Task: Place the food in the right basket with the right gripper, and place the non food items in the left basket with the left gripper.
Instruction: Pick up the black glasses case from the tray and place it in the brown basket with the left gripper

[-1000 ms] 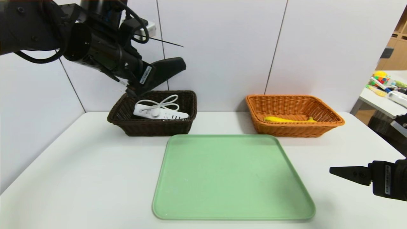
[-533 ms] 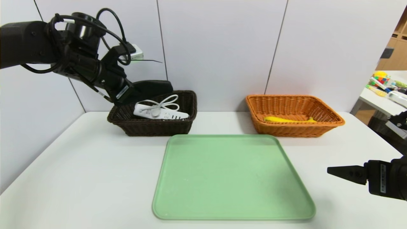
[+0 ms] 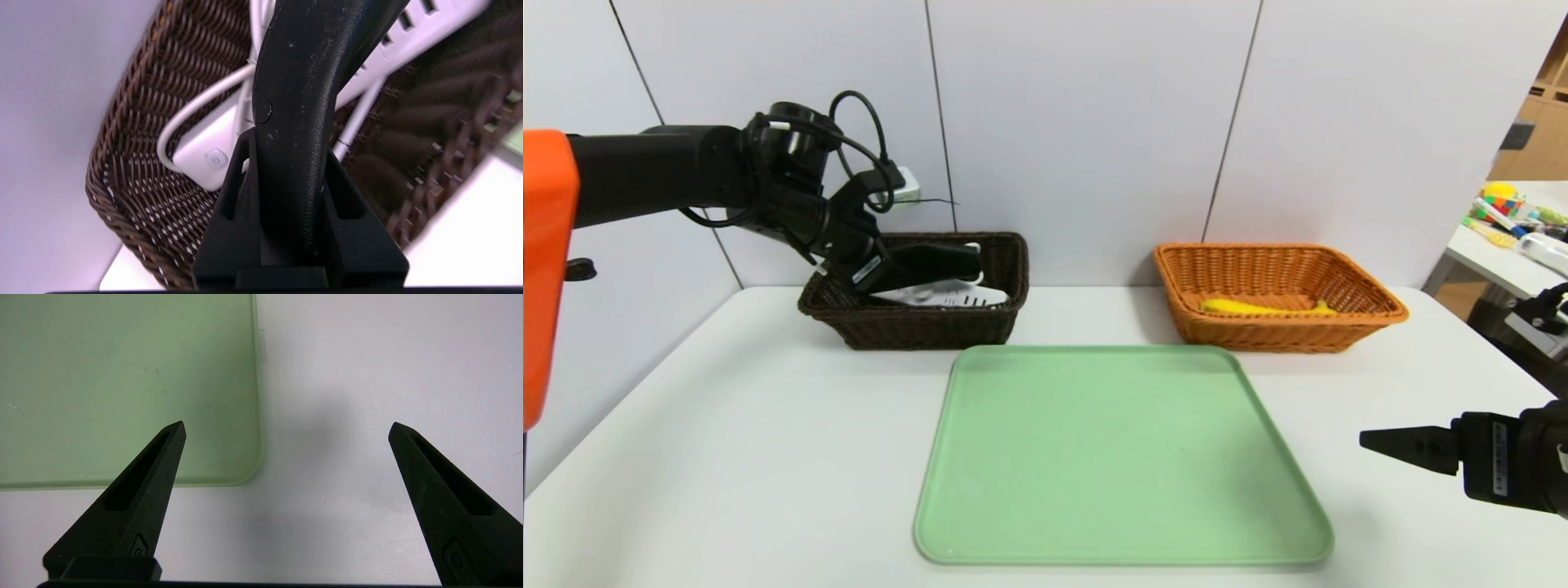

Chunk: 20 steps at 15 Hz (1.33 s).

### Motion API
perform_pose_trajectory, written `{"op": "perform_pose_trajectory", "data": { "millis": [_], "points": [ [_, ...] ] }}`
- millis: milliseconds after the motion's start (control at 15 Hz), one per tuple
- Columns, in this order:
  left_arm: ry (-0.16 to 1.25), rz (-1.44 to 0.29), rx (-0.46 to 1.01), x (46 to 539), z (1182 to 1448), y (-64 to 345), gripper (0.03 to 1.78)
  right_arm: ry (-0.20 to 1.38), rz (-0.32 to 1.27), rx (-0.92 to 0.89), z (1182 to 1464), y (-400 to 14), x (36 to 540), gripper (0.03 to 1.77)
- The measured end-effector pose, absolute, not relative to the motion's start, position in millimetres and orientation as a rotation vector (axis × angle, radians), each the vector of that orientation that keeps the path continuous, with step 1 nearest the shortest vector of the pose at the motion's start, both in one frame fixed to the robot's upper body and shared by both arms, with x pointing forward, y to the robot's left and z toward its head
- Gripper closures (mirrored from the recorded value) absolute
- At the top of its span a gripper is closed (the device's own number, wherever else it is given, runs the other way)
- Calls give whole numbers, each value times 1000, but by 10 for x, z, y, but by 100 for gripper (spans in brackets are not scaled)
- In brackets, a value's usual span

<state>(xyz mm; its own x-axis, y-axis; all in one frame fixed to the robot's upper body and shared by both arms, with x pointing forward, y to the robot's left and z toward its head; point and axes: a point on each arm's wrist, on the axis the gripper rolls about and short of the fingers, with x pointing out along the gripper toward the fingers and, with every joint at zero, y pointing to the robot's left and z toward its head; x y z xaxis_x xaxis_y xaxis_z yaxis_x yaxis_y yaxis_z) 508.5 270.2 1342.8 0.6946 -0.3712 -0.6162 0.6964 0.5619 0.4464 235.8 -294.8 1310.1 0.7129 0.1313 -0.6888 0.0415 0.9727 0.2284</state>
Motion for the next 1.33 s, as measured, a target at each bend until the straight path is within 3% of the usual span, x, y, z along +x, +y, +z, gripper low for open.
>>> {"op": "perform_pose_trajectory", "data": {
  "millis": [200, 533, 867, 1333],
  "points": [
    [494, -656, 732, 5173, 13329, 2689, 97, 788, 50, 232, 13085, -2940, 2385, 9],
    [469, -632, 704, 5196, 13360, 2695, 56, 804, 48, 229, 13059, -2928, 2421, 9],
    [420, -609, 692, 5027, 13634, 2721, 35, 803, 48, 229, 13063, -2927, 2425, 9],
    [352, -569, 660, 4628, 14115, 2785, 20, 799, 58, 230, 13074, -2917, 2415, 9]
  ]
}}
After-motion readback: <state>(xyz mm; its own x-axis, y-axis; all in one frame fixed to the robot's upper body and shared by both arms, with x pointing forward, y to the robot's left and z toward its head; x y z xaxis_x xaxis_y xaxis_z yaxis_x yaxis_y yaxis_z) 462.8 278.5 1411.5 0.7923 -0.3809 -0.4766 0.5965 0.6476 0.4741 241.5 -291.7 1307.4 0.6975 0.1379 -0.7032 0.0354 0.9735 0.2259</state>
